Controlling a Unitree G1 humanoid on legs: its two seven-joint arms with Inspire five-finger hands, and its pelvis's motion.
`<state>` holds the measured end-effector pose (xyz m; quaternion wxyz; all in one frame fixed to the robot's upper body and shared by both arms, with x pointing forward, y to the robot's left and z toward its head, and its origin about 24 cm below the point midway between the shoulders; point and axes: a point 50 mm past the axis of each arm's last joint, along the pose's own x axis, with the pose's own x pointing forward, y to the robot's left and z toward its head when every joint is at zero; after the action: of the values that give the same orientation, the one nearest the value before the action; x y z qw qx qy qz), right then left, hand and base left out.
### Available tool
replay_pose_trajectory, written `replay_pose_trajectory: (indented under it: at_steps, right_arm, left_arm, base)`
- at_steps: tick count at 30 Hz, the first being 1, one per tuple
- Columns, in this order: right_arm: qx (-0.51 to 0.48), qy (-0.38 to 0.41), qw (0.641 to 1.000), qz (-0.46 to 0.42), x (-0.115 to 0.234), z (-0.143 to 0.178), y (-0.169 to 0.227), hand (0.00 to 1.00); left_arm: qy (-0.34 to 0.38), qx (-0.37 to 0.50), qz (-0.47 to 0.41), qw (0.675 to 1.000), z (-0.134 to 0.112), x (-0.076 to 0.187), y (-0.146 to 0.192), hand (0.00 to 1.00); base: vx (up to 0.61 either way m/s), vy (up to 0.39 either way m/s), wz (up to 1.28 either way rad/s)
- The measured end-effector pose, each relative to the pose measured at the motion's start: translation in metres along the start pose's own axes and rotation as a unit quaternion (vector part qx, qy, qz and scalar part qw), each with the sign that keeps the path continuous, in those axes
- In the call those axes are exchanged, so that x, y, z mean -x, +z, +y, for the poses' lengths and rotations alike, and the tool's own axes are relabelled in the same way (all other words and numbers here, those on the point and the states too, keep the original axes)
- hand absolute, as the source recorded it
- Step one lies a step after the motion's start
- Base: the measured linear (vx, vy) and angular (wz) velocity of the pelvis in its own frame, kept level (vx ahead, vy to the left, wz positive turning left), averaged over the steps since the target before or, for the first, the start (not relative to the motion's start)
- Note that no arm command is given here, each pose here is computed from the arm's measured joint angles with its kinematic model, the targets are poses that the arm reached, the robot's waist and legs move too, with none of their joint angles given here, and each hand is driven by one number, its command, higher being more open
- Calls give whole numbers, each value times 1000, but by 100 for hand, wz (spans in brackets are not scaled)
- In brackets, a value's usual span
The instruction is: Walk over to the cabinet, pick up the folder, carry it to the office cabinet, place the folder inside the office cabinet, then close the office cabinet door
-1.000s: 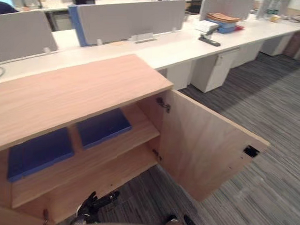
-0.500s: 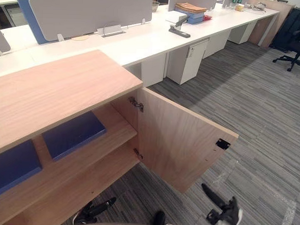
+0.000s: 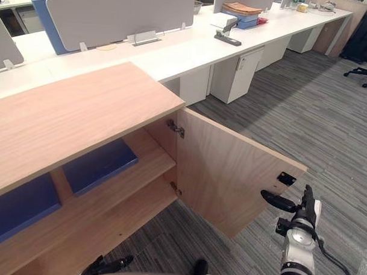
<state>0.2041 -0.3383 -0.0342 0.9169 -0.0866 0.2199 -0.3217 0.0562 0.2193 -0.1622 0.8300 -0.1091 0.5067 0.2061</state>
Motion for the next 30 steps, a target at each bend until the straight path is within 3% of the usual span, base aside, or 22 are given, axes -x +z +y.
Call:
replay_pose_trajectory:
  at_steps: [8, 14, 18, 24, 27, 28, 30]
  right_arm:
    - [50, 111, 991, -57, -3, 44, 30, 100]
    - [165, 207, 960, -87, -5, 49, 43, 100]
    - [273, 316, 902, -111, 5, 58, 52, 100]
    - [345, 460, 808, -127, 36, 91, 44, 100]
    - [422, 532, 720, -141, 60, 100, 40, 100]
    - [463, 573, 659, -154, 75, 103, 40, 100]
    - [484, 620, 597, -155, 94, 102, 38, 100]
  left_arm:
    - [-6, 1, 26, 1000, -1, 1, -10, 100]
    - [-16, -9, 32, 999, -2, 1, -12, 100]
    - [-34, -31, 31, 998, -4, -1, -8, 100]
    - [-36, -52, 16, 998, -4, -6, 9, 100]
    - [-36, -58, 9, 998, -5, -8, 16, 100]
    - [-36, -60, 8, 997, -5, -9, 17, 100]
    - [-38, -67, 7, 997, -6, -9, 18, 100]
  base:
    - [-128, 1, -7]
    - [-52, 36, -20]
    - [-12, 27, -47]
    - [-42, 29, -51]
    - [-60, 7, -8]
    - [-55, 9, -1]
    - [-31, 7, 2]
